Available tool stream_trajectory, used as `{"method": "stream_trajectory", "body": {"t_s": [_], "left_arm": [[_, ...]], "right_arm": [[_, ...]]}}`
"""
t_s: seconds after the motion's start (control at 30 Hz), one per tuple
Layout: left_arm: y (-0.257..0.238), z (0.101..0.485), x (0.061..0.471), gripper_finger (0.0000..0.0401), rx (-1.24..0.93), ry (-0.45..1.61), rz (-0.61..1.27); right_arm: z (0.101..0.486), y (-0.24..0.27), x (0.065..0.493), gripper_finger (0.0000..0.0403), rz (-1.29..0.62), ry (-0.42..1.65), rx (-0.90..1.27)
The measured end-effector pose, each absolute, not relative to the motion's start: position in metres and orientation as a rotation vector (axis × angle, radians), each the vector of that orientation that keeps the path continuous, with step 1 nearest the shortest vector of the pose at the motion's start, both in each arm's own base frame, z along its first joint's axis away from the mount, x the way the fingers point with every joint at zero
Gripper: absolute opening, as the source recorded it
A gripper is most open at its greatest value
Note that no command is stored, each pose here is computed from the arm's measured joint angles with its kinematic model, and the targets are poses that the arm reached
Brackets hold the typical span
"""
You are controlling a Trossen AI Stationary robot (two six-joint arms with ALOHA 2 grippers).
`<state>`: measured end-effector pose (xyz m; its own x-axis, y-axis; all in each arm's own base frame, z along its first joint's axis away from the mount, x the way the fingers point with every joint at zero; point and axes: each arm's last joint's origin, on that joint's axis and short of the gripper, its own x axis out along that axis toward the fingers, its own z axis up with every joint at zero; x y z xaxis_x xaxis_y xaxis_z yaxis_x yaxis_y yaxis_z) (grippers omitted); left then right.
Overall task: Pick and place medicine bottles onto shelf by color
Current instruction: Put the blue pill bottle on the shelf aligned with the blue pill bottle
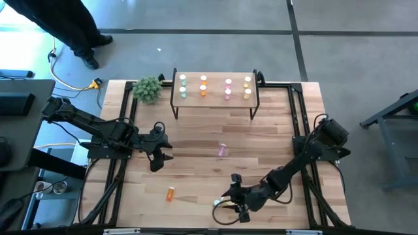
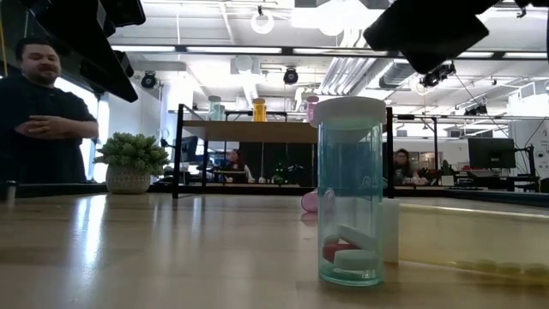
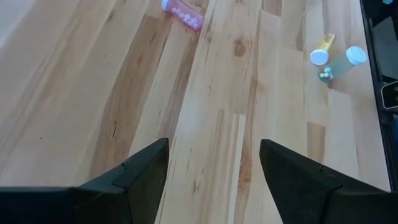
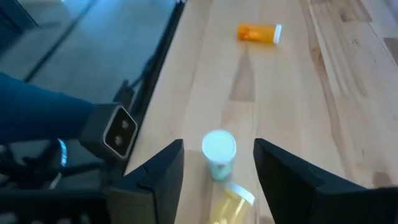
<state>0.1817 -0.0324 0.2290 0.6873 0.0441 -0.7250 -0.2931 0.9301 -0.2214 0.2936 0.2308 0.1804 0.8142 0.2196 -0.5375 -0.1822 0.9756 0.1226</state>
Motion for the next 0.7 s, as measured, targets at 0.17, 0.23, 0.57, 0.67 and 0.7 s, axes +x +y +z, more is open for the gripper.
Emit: {"method": "stream_trajectory", "body": {"t_s": [0.17,0.23,0.57,0.67,0.7], "left_arm": [[-0.032,0.229,0.182,0.0241,-0.335,0.794,0.192],[-0.032,0.229,0.182,0.0241,-0.345,0.794,0.197],[-0.032,0.229,0.182,0.0241,-0.38,0.791,0.213],[-0.032,0.229,0.182,0.0241,-0.377,0.787,0.221],[-0.032,0.229,0.182,0.0241,-0.376,0.787,0.222]], "right_arm": [[0.186,0.232,0.295,0.0204,0.222,0.633,0.012],[0.182,0.231,0.292,0.0208,0.234,0.658,0.0],[0.169,0.226,0.286,0.0209,0.212,0.705,-0.003],[0.169,0.226,0.286,0.0209,0.202,0.7,-0.006],[0.168,0.226,0.286,0.0209,0.194,0.699,-0.007]]}}
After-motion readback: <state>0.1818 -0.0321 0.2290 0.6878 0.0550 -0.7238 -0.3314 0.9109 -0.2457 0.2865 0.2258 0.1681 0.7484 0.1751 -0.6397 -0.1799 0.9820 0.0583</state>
